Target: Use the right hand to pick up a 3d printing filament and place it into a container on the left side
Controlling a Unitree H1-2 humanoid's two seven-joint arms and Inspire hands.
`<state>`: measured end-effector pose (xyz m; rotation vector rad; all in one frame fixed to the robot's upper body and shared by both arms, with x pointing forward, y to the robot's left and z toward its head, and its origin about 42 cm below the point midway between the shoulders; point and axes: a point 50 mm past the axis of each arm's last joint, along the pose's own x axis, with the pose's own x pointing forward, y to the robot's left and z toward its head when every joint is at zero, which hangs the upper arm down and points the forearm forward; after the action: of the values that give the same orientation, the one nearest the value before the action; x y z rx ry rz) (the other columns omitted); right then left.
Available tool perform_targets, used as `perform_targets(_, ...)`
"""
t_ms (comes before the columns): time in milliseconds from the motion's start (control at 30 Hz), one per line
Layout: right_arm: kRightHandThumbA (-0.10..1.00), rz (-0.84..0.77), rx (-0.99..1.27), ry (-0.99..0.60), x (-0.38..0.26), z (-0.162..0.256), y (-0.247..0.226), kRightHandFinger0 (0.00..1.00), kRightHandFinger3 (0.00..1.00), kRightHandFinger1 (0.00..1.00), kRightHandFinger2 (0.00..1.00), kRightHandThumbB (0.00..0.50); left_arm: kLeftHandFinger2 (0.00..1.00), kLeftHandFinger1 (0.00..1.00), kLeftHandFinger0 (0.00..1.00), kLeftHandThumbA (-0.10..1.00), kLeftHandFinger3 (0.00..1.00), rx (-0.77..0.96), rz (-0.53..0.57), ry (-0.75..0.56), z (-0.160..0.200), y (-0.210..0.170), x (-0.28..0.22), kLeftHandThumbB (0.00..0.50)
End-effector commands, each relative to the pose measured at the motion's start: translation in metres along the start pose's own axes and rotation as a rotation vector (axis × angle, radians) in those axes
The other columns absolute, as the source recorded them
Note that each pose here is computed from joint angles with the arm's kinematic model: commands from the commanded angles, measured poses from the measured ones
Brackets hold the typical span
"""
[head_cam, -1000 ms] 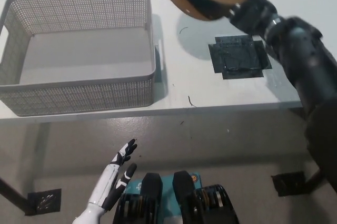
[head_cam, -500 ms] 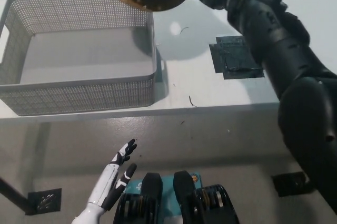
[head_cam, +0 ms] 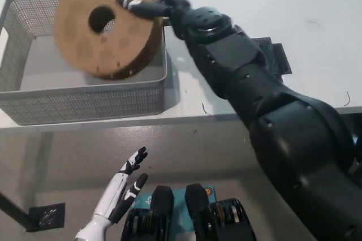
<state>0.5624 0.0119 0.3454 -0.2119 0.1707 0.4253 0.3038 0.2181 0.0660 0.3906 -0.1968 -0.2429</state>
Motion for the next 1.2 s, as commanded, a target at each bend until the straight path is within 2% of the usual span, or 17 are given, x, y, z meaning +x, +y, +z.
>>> perform_targets(0,0.51,0.175,-0.212,-0.158,-0.01,0.081,0.022,1.0,1.0,1.0,1.0,0.401,1.0,1.0,1.0,1.0,1.0,0.016,-0.016,-0.038,0.008,0.002,0.009,0.21)
perform_targets(33,0.62,0.192,-0.259,-0.159,-0.01,0.081,0.028,1.0,1.0,1.0,1.0,0.463,1.0,1.0,1.0,1.0,1.0,0.015,-0.018,-0.037,0.009,0.001,0.009,0.213)
perform_targets(67,0.68,0.214,-0.279,-0.164,-0.01,0.082,0.031,1.0,1.0,1.0,1.0,0.494,1.0,1.0,1.0,1.0,1.0,0.014,-0.022,-0.037,0.009,0.001,0.01,0.213)
perform_targets(133,0.82,0.233,-0.322,-0.179,-0.011,0.086,0.036,1.0,1.0,1.0,1.0,0.5,1.0,1.0,1.0,1.0,1.0,0.019,-0.032,-0.04,0.01,0.001,0.011,0.206)
perform_targets(167,0.84,0.239,-0.316,-0.197,-0.012,0.09,0.038,1.0,1.0,1.0,1.0,0.5,1.0,1.0,1.0,1.0,1.0,0.028,-0.035,-0.04,0.01,0.001,0.011,0.209)
perform_targets(267,0.84,0.253,-0.269,-0.253,-0.015,0.102,0.037,1.0,1.0,1.0,1.0,0.5,1.0,1.0,1.0,1.0,1.0,0.025,-0.039,-0.036,0.009,0.002,0.011,0.222)
perform_targets(433,0.87,0.174,-0.238,-0.369,-0.023,0.134,0.019,1.0,1.0,1.0,1.0,0.488,1.0,1.0,1.0,1.0,1.0,0.022,-0.045,-0.038,0.01,0.002,0.012,0.206)
perform_targets(567,0.96,0.076,-0.271,-0.49,-0.037,0.168,-0.021,1.0,1.0,1.0,1.0,0.5,1.0,1.0,1.0,1.0,1.0,0.031,-0.048,-0.04,0.01,0.004,0.013,0.21)
perform_targets(600,0.97,0.076,-0.258,-0.521,-0.044,0.181,-0.036,1.0,1.0,1.0,1.0,0.454,1.0,1.0,1.0,1.0,1.0,0.029,-0.046,-0.035,0.01,0.006,0.012,0.21)
perform_targets(633,0.97,0.078,-0.259,-0.532,-0.048,0.188,-0.044,1.0,1.0,1.0,1.0,0.449,1.0,1.0,1.0,1.0,1.0,0.028,-0.044,-0.032,0.009,0.006,0.011,0.211)
perform_targets(733,0.99,0.04,-0.328,-0.639,-0.072,0.211,-0.085,1.0,1.0,1.0,1.0,0.374,1.0,1.0,1.0,1.0,1.0,0.035,-0.043,-0.038,0.009,0.007,0.012,0.208)
perform_targets(767,0.99,0.034,-0.34,-0.652,-0.076,0.213,-0.09,1.0,1.0,1.0,1.0,0.374,1.0,1.0,1.0,1.0,1.0,0.036,-0.042,-0.039,0.009,0.007,0.012,0.208)
perform_targets(833,0.98,0.023,-0.346,-0.688,-0.096,0.219,-0.118,1.0,1.0,1.0,1.0,0.41,1.0,1.0,1.0,1.0,1.0,0.024,-0.045,-0.037,0.009,0.006,0.01,0.203)
perform_targets(867,1.0,-0.005,-0.432,-0.721,-0.108,0.221,-0.13,1.0,1.0,1.0,1.0,0.389,1.0,1.0,1.0,1.0,1.0,0.023,-0.043,-0.035,0.008,0.006,0.011,0.201)
perform_targets(933,1.0,-0.065,-0.531,-0.743,-0.133,0.221,-0.152,1.0,1.0,1.0,1.0,0.45,1.0,1.0,1.0,1.0,1.0,0.026,-0.04,-0.031,0.008,0.005,0.009,0.2)
perform_targets(1067,1.0,-0.072,-0.579,-0.842,-0.181,0.21,-0.17,1.0,1.0,1.0,1.0,0.432,1.0,1.0,1.0,1.0,1.0,0.025,-0.027,-0.03,0.006,0.006,0.009,0.203)
perform_targets(1167,1.0,-0.083,-0.58,-0.893,-0.205,0.193,-0.169,1.0,1.0,1.0,1.0,0.454,1.0,1.0,1.0,1.0,1.0,0.021,-0.029,-0.024,0.005,0.004,0.007,0.194)
